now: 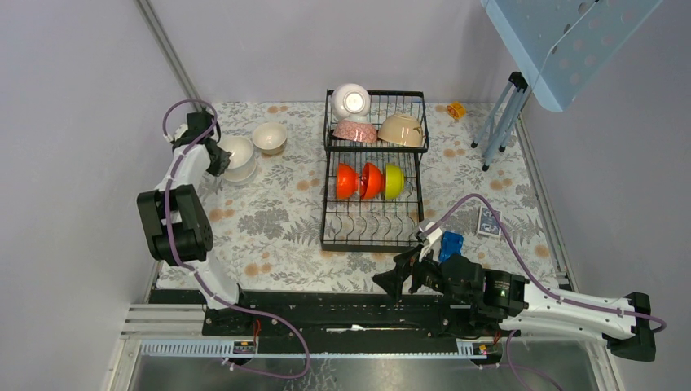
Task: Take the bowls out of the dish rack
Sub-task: Place the bowl with the bowl.
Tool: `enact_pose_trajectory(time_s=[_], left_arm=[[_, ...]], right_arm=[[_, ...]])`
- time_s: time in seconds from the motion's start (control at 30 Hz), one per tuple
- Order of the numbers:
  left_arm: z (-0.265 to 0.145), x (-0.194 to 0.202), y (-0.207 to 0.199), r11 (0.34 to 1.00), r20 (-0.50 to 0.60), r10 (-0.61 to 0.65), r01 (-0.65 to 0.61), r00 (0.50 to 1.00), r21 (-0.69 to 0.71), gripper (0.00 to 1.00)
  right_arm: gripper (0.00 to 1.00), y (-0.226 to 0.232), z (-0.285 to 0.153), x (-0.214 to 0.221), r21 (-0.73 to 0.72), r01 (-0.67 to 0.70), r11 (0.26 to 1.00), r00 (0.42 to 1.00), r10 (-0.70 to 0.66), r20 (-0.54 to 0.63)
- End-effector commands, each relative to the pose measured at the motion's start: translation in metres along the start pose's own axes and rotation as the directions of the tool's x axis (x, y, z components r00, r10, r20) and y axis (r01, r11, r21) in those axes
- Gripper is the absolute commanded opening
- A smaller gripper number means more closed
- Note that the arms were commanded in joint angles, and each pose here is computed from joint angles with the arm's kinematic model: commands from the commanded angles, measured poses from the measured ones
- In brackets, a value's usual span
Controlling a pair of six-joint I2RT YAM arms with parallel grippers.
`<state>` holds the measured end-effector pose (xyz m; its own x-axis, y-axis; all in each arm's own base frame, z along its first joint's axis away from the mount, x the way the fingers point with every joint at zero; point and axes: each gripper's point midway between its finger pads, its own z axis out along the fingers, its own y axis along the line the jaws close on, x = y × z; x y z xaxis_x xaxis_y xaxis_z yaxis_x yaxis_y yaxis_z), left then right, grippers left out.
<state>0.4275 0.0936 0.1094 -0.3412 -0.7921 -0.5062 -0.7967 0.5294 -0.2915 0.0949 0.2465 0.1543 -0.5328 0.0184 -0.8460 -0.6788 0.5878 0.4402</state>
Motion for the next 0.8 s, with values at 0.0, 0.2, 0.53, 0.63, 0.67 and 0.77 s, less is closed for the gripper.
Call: enact_pose_trajectory(time_s=[0.0,0.2,0.53,0.63,0.67,0.77], left_arm=[[0.003,-0.015,-0.006,1.0,0.057,-0.016,0.014,0.998,0.022,0.0],[0.007,-0.012,-0.001,1.0,0.054,-0.009,0.009,0.998,0.005,0.0],[0.014,-0.008,0.005,1.0,0.048,0.006,-0.005,0.999,-0.021,0.0],[0.016,-0.006,0.007,1.0,0.045,0.009,-0.008,0.999,-0.03,0.0],[0.016,-0.006,0.007,1.0,0.046,0.008,-0.007,0.999,-0.029,0.01],[0.017,-0.005,0.008,0.999,0.042,0.01,-0.009,0.999,-0.031,0.05]], right_arm=[[1.0,0.005,-0.001,-0.017,0.003,-0.01,1.0,0.999,0.01,0.041],[1.0,0.004,-0.002,-0.015,0.006,-0.014,1.0,0.999,0.014,0.04],[1.0,0.003,-0.002,-0.015,0.01,-0.015,1.0,0.999,0.015,0.039],[1.0,0.003,-0.002,-0.015,0.012,-0.015,1.0,0.999,0.014,0.038],[1.0,0.003,-0.002,-0.015,0.012,-0.015,1.0,0.999,0.014,0.039],[1.0,0.002,-0.002,-0.015,0.015,-0.016,1.0,0.999,0.015,0.038]])
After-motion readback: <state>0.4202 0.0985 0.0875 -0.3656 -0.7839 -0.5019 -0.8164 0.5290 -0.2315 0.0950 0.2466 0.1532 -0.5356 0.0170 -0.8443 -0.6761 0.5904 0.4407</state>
